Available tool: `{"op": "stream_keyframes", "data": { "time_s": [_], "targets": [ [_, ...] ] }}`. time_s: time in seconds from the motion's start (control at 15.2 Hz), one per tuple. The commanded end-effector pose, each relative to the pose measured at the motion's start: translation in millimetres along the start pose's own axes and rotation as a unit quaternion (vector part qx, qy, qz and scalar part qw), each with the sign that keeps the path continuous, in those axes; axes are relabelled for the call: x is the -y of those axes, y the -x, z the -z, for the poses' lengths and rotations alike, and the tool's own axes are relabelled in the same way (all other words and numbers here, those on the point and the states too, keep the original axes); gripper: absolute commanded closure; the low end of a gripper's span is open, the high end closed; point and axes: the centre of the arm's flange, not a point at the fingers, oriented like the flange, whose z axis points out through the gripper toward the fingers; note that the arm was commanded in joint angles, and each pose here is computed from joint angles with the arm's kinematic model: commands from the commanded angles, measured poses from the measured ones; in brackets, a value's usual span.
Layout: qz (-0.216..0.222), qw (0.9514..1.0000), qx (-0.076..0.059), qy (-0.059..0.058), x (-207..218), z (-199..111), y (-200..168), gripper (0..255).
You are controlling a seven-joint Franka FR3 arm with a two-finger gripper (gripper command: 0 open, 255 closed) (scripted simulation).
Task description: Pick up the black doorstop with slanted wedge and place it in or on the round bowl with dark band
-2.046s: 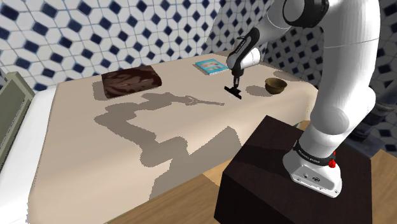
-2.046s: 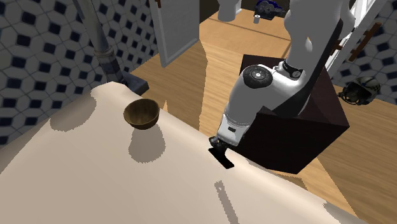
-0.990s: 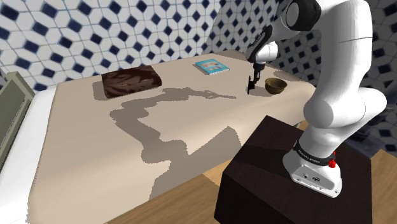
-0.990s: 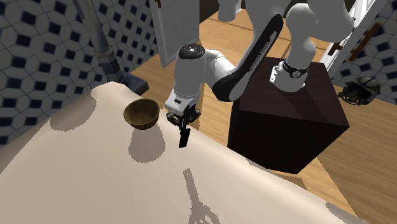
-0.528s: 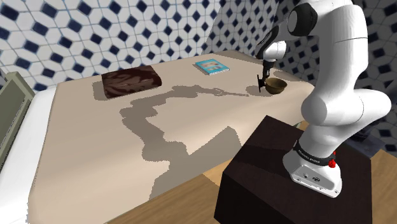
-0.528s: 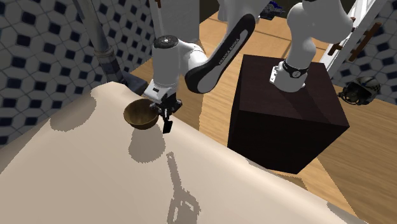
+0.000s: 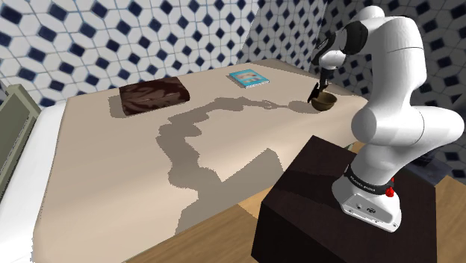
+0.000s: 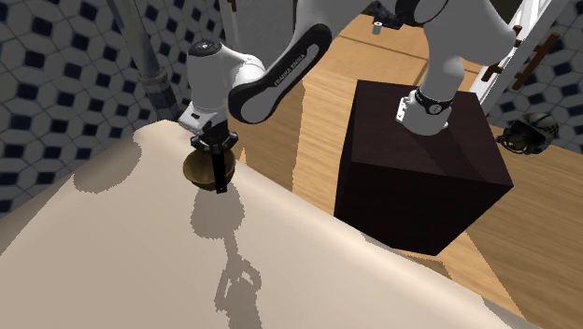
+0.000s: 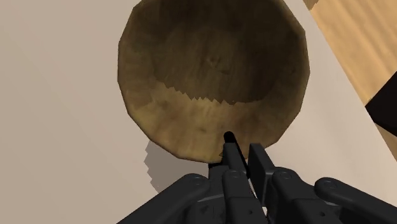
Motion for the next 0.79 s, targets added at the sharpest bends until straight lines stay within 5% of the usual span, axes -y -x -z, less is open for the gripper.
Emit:
{"op": "stream_keyframes", "data": {
  "time_s": [0.0, 0.13, 0.66, 0.73],
  "targets": [
    [0.0, 1.0, 0.0, 0.0, -16.0, -4.5, 22.4, 255],
    [0.0, 1.0, 0.0, 0.0, -35.2, -8.8, 47.4, 255],
    [0.001, 1.0, -0.001, 0.0, -30.7, -39.1, 46.1, 255],
    [0.001, 1.0, -0.001, 0.0, -30.7, -39.1, 46.1, 0]
  ]
}}
